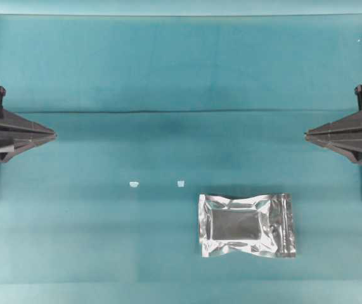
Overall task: Hand over the silver zip bag and make it stand upright.
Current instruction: 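Move the right gripper toward the right edge of the silver zip bag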
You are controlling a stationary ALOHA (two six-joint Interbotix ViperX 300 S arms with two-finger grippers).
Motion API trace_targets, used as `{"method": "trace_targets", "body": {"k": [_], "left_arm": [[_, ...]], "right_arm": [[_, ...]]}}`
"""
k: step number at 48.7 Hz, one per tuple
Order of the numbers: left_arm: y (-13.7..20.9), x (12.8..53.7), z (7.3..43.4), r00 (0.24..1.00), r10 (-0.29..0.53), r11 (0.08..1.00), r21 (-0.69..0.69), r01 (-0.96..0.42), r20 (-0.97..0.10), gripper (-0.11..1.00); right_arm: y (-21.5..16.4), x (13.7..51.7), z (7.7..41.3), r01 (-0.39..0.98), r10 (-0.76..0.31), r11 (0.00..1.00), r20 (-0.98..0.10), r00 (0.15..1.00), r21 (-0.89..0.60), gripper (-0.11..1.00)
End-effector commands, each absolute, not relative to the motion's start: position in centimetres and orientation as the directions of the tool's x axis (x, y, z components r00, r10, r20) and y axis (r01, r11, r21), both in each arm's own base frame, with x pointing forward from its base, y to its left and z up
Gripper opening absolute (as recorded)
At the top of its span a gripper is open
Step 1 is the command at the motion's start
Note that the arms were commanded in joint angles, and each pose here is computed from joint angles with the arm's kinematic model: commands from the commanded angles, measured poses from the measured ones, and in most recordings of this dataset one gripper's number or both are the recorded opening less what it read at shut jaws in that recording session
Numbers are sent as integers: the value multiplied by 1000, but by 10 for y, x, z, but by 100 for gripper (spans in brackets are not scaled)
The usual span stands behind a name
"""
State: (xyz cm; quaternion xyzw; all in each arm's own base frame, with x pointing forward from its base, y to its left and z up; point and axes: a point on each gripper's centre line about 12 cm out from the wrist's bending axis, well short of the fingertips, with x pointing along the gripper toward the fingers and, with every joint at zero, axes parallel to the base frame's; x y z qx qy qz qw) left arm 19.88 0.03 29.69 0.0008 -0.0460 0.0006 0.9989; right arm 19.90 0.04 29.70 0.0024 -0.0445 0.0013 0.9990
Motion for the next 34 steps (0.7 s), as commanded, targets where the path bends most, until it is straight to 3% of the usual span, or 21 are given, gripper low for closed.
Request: {"method": "trace_targets", "body": {"k": [1,7,13,21,34], "left_arm": [[-4,208,305,995,-21,1000,13,20,93,14],[-4,214,308,996,-22,1000,20,21,87,1],[-4,216,308,996,-21,999,26,19,83,0],[-4,217,308,997,-20,1000,18,19,70,0],[-4,216,303,1000,-21,1000,20,21,15,0]], "right_arm": [[3,202,304,-15,11,999,103,995,29,9],[1,205,306,-6,-6,973,49,999,232,0],[2,206,301,17,-1,901,-37,999,433,0],[5,208,300,73,19,648,-112,994,758,0],[19,206,276,183,108,445,-256,961,876,0]]}}
